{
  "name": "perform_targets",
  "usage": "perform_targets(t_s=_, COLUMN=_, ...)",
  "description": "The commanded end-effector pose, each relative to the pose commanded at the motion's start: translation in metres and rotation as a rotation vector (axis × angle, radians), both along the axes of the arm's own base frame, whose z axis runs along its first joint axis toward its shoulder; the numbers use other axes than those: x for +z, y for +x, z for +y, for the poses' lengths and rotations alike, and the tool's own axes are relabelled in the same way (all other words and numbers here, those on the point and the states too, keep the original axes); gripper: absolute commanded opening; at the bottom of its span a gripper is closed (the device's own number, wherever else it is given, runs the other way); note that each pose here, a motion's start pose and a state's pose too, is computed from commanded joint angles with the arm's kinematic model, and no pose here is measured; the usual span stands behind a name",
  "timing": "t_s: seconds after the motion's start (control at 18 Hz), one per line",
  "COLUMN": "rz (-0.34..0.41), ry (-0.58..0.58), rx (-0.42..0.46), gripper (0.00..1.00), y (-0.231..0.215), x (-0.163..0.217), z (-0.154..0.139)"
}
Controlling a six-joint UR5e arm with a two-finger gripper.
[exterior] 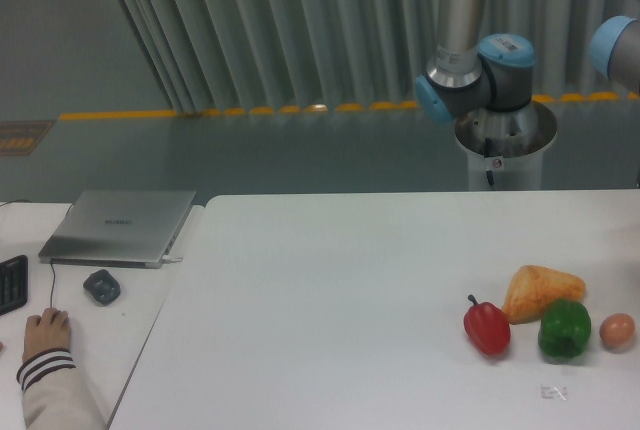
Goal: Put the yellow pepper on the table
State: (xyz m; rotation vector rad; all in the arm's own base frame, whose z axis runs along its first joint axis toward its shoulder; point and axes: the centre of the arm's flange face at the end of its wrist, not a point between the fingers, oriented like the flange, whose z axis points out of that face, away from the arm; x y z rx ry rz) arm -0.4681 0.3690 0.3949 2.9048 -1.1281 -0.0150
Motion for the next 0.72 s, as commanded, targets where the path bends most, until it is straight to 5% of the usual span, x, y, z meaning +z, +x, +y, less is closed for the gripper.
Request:
perform_targets(t_s=0.44, rz=-0.040, ry=0.049, rx=0.023, gripper=1.00, y=0.007, x=-0.004, z=-0.012)
perform_targets(t_s=0.72, rz=0.012, ry=0.061, rx=0.080, gripper=1.00, y=0.006, x=0.018, z=-0.037)
